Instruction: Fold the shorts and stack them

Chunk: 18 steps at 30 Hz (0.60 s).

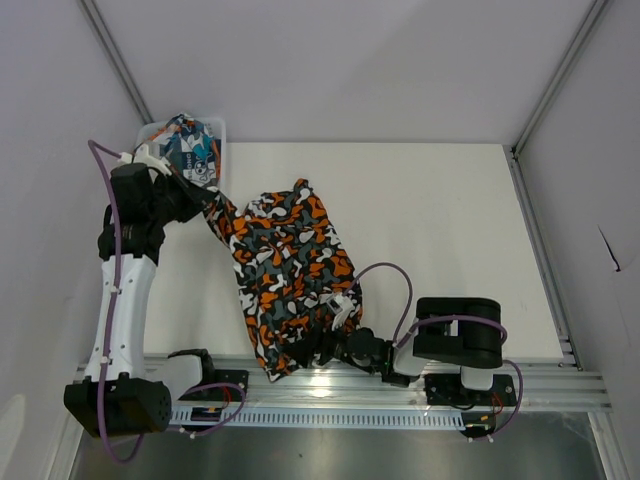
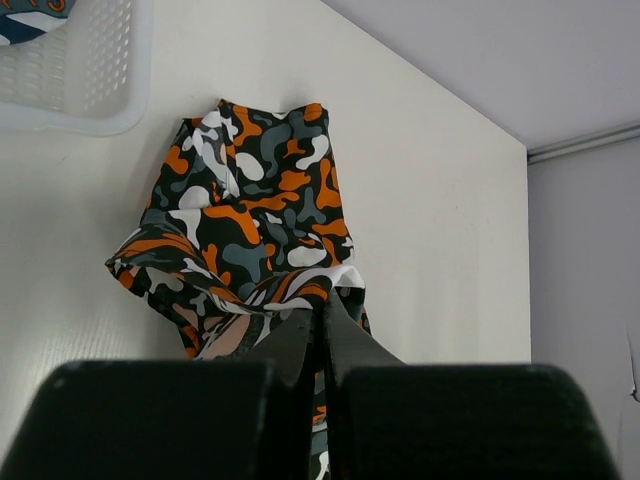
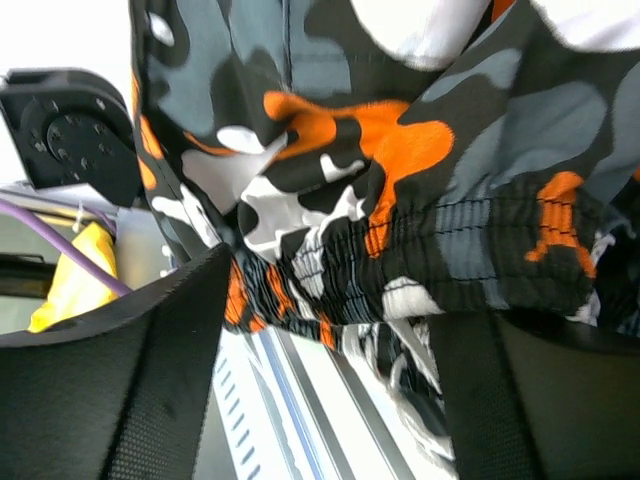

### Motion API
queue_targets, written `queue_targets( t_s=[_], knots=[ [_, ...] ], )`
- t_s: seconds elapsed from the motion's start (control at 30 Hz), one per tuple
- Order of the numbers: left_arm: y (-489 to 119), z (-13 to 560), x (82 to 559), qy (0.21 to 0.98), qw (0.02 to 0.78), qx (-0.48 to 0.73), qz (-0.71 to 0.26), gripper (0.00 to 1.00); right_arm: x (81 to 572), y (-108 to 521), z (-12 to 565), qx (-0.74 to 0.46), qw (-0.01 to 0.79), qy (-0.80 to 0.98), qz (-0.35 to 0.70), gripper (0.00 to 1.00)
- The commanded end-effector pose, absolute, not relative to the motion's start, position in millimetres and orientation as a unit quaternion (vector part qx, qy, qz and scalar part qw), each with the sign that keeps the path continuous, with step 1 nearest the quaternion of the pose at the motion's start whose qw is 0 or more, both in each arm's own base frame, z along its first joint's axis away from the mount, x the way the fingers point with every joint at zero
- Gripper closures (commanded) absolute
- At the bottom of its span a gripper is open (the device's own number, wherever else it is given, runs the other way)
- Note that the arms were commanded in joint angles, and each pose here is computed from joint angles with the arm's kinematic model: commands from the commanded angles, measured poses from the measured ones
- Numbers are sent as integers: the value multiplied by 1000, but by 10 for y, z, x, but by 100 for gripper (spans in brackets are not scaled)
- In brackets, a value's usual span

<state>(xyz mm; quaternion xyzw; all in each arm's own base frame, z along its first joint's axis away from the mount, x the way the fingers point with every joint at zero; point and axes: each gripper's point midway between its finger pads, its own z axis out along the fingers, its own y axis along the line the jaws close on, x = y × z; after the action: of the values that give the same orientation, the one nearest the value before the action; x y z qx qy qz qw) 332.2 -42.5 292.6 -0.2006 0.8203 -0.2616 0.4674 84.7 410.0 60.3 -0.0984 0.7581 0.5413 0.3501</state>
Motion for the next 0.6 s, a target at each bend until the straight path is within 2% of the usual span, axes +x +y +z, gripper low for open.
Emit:
queue_targets(
  t_s=[0.0,0.03,0.07,0.13,0.17,0.23,0.27,0.3,0.37,0.5,0.57],
  knots=[
    [-384,3054,3315,805,490,-207,-263,100,1015,4235,1372,-31,394,664,635,25],
    [-387,3051,3315,805,489,-207,-264,100,1051,4227,1373,-24,392,664,636,28],
    [-387,3056,3312,805,490,-207,-264,100,1068,4219,1376,-21,391,664,636,37],
    [-385,3050,3311,805,490,-207,-263,100,1090,4209,1384,-18,386,664,640,45],
    [-385,3050,3311,805,490,-207,-263,100,1120,4186,1384,-16,386,665,639,58],
    [-383,3062,3305,804,492,-207,-263,100,1136,4145,1432,-13,381,662,645,73],
    [-380,3061,3305,804,492,-207,-262,100,1198,4103,1448,-7,382,661,646,84],
    [-380,3051,3303,805,491,-207,-261,100,1212,4054,1423,-9,377,665,644,89],
    [-384,3053,3291,804,492,-206,-262,100,1263,3957,1456,-6,359,671,649,96],
    [-386,2951,3243,806,488,-209,-262,100,1574,3581,1228,-19,326,724,608,100],
    [-364,2812,3223,811,481,-216,-253,100,1723,3423,1244,-29,333,739,584,100]
  ],
)
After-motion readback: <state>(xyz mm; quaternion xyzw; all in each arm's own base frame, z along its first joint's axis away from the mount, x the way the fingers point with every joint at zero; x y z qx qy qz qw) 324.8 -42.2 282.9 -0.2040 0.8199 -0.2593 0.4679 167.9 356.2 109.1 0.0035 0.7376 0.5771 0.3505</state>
